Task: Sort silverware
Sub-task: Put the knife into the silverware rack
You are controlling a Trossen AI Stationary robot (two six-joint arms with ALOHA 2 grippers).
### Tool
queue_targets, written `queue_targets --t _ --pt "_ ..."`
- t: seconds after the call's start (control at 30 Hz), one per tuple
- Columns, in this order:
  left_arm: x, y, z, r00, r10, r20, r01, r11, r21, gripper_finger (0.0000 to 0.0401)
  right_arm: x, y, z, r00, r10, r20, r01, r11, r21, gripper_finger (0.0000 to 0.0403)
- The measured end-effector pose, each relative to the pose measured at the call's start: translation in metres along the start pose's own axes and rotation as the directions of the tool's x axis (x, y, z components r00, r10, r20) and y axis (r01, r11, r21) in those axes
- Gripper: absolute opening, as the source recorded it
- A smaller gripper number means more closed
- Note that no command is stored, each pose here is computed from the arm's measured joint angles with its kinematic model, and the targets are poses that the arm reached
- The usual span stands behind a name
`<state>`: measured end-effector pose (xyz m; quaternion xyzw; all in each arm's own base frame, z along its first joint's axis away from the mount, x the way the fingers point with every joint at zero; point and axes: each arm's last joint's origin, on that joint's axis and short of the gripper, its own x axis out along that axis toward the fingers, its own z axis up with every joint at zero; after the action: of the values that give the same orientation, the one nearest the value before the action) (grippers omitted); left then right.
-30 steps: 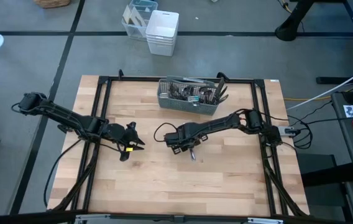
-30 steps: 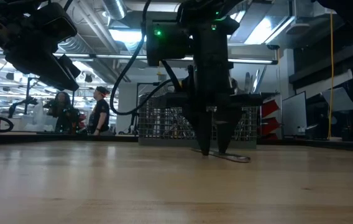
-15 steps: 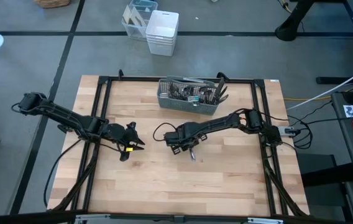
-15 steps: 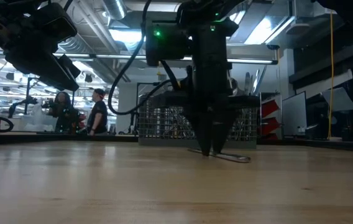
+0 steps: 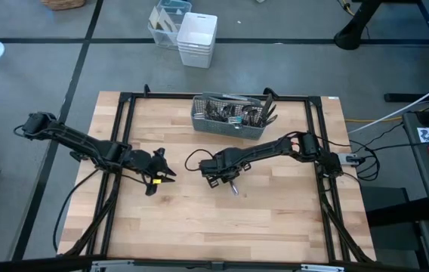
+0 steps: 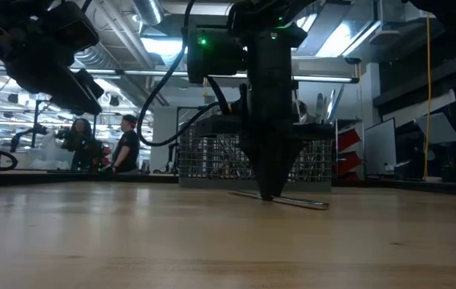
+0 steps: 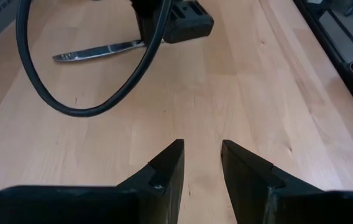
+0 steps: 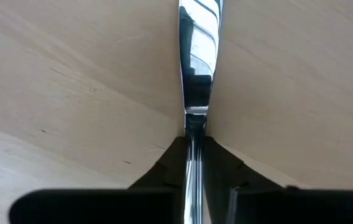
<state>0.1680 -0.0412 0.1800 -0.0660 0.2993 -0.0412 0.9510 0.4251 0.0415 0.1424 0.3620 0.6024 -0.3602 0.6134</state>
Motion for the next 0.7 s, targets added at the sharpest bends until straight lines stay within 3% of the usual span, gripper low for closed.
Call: queue_targets --t 0.37,0.53,0.7 --pt "-0.036 -0.012 0.002 0.989 -0.102 0.105 0.098 0.994 0.043 0.0100 0.000 0.000 0.000 1.000 0.003 0.001 -0.003 1.000 -0.023 0.0039" --pt "-0.055 -0.016 0.005 0.970 -0.094 0.224 0.085 0.995 0.052 0.0100 0.000 0.000 0.000 1.000 0.001 0.010 0.000 1.000 -0.031 0.0039" --pt "-0.065 -0.018 0.002 0.963 -0.084 0.257 0.072 0.996 0.056 0.0100 0.000 0.001 0.000 1.000 0.001 0.014 0.000 0.997 -0.081 0.0039"
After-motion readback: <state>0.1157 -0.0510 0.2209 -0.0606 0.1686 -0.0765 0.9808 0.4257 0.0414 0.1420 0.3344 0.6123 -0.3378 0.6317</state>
